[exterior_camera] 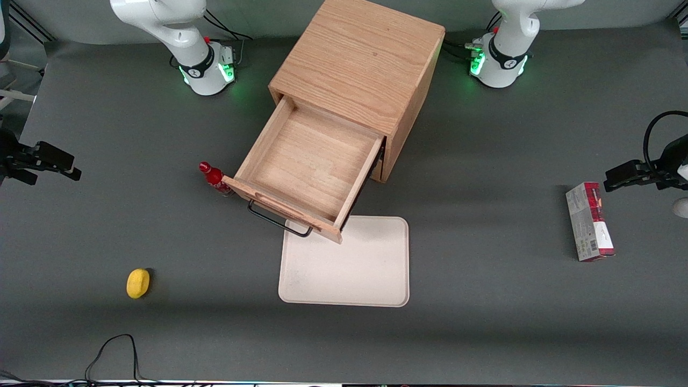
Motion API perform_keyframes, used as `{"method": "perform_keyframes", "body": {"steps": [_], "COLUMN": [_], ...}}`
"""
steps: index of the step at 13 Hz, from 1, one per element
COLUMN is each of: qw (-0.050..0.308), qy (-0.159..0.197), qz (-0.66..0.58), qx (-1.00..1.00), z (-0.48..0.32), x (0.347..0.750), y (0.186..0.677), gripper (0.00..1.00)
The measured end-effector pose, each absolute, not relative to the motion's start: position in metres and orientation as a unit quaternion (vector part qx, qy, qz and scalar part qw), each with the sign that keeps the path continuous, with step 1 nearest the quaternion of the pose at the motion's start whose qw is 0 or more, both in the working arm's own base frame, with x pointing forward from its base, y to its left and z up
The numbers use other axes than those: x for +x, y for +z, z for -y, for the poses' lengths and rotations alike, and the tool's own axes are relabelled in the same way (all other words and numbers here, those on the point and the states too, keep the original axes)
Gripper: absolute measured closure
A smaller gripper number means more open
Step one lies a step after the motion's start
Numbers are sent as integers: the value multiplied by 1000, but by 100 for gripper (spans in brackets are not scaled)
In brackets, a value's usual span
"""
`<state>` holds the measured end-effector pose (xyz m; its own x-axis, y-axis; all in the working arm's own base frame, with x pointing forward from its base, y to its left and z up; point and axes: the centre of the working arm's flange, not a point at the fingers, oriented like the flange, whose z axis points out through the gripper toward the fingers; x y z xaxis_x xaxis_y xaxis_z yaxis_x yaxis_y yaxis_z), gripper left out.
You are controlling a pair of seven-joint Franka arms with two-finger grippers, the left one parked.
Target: Open upper drawer
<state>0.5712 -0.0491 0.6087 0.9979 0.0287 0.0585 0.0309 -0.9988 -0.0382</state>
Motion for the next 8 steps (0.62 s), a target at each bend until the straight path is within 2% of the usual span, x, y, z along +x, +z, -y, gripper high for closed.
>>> {"method": "perform_keyframes", "body": {"steps": [8], "qw": [18], "qy": [-22], "qz": [20], "qx": [-999], "z": [42], "x": [571], "y": [602], "gripper": [0]}}
